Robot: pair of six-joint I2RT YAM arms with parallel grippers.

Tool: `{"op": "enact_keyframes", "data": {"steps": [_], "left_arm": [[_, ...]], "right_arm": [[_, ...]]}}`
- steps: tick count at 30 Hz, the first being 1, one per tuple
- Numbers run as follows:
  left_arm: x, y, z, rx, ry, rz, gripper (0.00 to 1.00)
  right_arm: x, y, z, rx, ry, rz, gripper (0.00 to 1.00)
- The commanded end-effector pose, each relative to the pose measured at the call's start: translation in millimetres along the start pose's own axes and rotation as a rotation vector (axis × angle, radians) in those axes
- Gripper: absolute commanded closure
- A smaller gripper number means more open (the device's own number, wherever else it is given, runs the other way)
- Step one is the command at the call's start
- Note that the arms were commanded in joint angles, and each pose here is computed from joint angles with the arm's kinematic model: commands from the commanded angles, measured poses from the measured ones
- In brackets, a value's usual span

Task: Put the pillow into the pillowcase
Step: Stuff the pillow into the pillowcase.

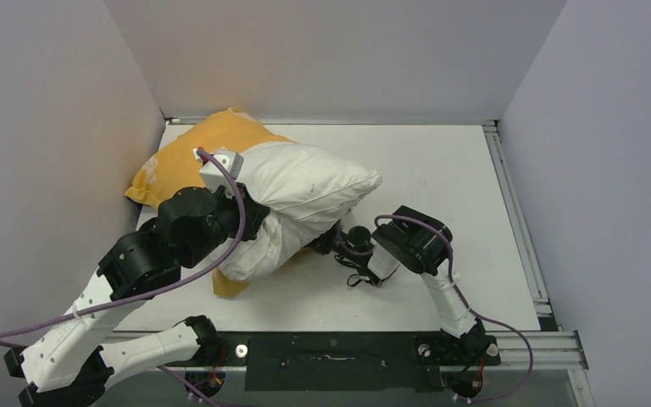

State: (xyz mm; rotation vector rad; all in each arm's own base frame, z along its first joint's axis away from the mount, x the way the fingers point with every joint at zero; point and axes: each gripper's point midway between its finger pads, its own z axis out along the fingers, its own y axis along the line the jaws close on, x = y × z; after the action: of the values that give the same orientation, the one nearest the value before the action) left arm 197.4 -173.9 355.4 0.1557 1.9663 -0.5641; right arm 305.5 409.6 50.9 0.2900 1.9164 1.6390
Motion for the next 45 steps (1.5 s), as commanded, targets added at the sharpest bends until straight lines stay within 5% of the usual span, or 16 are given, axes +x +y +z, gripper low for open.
{"op": "enact_keyframes", "data": {"steps": [1, 5, 10, 16, 22, 29, 35, 38, 42, 45], "left_arm": [[-46, -3, -11, 0.014, -0.193, -0.072, 1.0], [-41, -3, -5, 0.01, -0.184, -0.073, 1.0], [-42, -9, -2, 0.029, -0.18, -0.08, 1.0], [-43, -10, -5, 0.038, -0.179, -0.081, 1.0], [-44, -7, -9, 0.035, -0.184, -0.079, 1.0], [-45, -7, -10, 0.036, -0.184, -0.079, 1.0], [-47, -9, -11, 0.044, -0.186, -0.08, 1.0], [-47, -9, -11, 0.045, -0.184, -0.077, 1.0], [-46, -8, -12, 0.041, -0.183, -0.077, 1.0], [-47, -9, -12, 0.042, -0.185, -0.078, 1.0]], "right_arm": [[-2, 85, -44, -0.331, -0.005, -0.161, 0.95], [10, 103, -66, -0.355, 0.004, -0.256, 0.95], [-2, 83, -69, -0.273, -0.049, -0.158, 0.95], [-9, 58, -53, -0.213, -0.083, -0.042, 0.58], [-11, 52, -36, -0.174, -0.094, -0.032, 0.38], [-9, 42, -8, -0.094, -0.066, -0.036, 0.36], [-11, 31, 4, -0.061, -0.075, 0.028, 0.64], [-12, 25, 10, -0.054, -0.077, 0.05, 0.59], [-12, 17, 25, -0.014, -0.071, 0.064, 0.41], [-14, 13, 37, 0.012, -0.069, 0.06, 0.41]]}}
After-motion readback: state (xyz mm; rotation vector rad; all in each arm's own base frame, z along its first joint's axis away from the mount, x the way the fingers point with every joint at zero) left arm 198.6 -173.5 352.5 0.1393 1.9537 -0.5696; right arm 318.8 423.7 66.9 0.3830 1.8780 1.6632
